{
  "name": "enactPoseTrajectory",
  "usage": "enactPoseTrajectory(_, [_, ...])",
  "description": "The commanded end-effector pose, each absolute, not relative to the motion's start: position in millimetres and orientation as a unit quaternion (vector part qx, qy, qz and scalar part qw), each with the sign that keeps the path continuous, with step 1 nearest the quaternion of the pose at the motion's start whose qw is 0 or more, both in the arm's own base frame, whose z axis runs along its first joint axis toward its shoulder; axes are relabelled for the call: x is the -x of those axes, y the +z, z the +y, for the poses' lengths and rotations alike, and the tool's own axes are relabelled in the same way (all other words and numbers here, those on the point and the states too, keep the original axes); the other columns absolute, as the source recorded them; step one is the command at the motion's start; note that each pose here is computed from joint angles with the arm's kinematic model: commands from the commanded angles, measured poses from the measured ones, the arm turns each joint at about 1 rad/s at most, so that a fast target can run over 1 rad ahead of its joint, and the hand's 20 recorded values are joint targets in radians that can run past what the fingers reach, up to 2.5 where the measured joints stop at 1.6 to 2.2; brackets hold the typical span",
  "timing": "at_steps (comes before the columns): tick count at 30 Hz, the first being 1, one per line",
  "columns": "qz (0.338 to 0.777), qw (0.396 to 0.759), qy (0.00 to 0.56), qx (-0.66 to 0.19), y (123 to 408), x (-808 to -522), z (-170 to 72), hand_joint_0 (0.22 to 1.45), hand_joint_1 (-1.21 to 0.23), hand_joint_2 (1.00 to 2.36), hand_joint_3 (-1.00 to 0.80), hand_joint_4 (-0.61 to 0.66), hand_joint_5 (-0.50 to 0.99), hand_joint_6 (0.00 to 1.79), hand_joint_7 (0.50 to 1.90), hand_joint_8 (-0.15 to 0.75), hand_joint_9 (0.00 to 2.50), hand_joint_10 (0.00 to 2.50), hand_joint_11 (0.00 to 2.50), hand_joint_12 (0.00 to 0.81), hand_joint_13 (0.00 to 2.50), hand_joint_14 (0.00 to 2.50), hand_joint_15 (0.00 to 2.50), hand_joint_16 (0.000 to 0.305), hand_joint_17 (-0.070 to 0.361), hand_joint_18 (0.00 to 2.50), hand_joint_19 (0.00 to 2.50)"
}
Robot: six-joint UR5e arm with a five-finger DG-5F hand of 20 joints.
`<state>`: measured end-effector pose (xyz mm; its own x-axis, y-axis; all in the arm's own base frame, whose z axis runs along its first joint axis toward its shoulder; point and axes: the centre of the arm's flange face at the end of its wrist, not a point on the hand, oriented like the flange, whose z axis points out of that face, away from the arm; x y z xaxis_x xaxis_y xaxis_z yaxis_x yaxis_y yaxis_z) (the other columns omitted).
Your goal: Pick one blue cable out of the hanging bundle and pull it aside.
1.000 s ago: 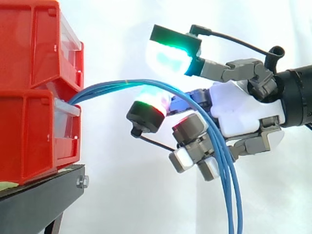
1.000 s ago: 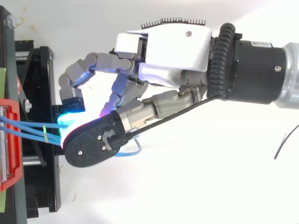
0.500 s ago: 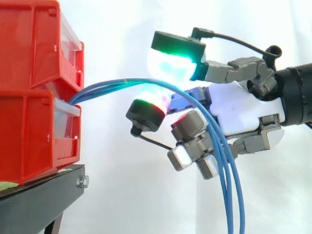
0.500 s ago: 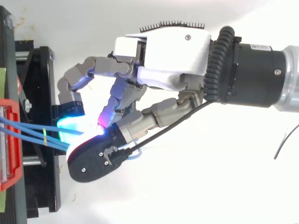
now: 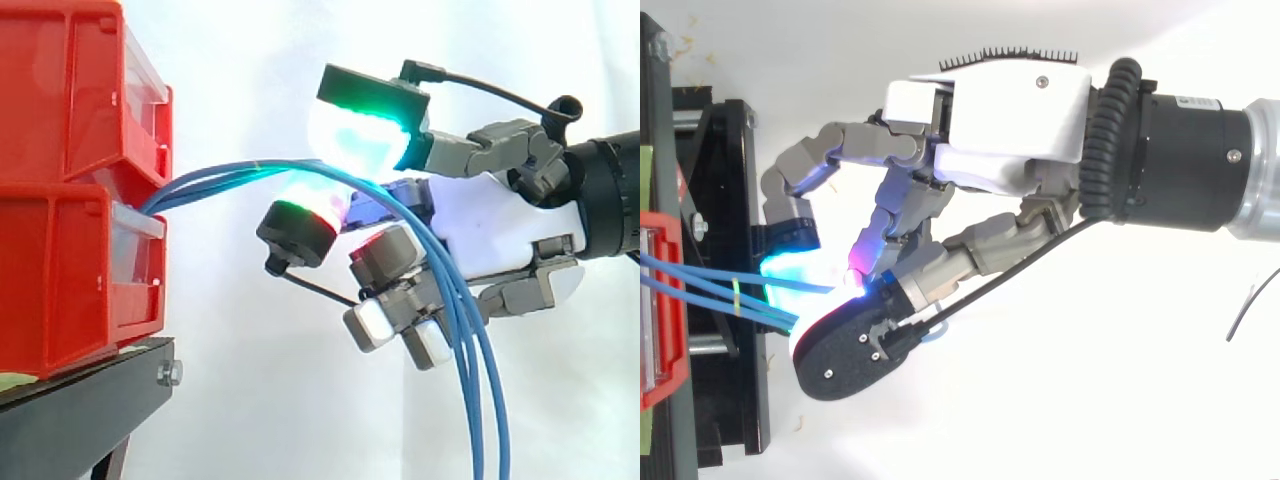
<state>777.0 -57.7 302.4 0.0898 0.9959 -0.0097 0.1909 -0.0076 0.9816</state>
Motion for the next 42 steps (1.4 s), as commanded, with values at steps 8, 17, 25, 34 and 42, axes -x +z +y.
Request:
enactPoseTrajectory(8, [0.522,0.472,0.425,-0.569,302.2,-776.6,-60.9,0.71,-0.99,1.0,-0.5,-0.26,-0.08,0.93,1.26,0.248,1.29,0.02,1.04,0.305,1.06,0.02,0.64,0.043,0.096,1.06,0.53])
enactPoseTrajectory(17, [0.525,0.47,0.426,-0.568,301.2,-776.0,-60.3,0.58,-0.79,1.01,-0.44,-0.24,-0.04,0.89,1.18,0.235,1.36,0.02,0.99,0.312,1.11,0.03,0.72,0.046,0.103,1.07,0.62])
enactPoseTrajectory(25, [0.526,0.468,0.427,-0.568,302.9,-775.7,-60.9,0.59,-0.82,1.01,-0.34,-0.23,-0.03,0.87,1.09,0.234,1.34,0.02,0.88,0.322,1.12,0.02,0.73,0.048,0.108,1.07,0.61])
enactPoseTrajectory(34, [0.526,0.468,0.427,-0.568,302.7,-775.5,-60.9,0.66,-0.9,1.02,-0.28,-0.14,-0.09,0.9,1.12,0.23,1.14,0.02,0.84,0.325,1.01,0.02,0.69,0.046,0.104,0.99,0.55])
enactPoseTrajectory(42, [0.528,0.465,0.428,-0.567,302.6,-775.3,-61.3,0.74,-0.95,1.01,-0.44,-0.21,-0.09,0.9,1.21,0.201,1.1,0.02,0.84,0.312,0.99,0.02,0.67,0.045,0.102,0.97,0.52])
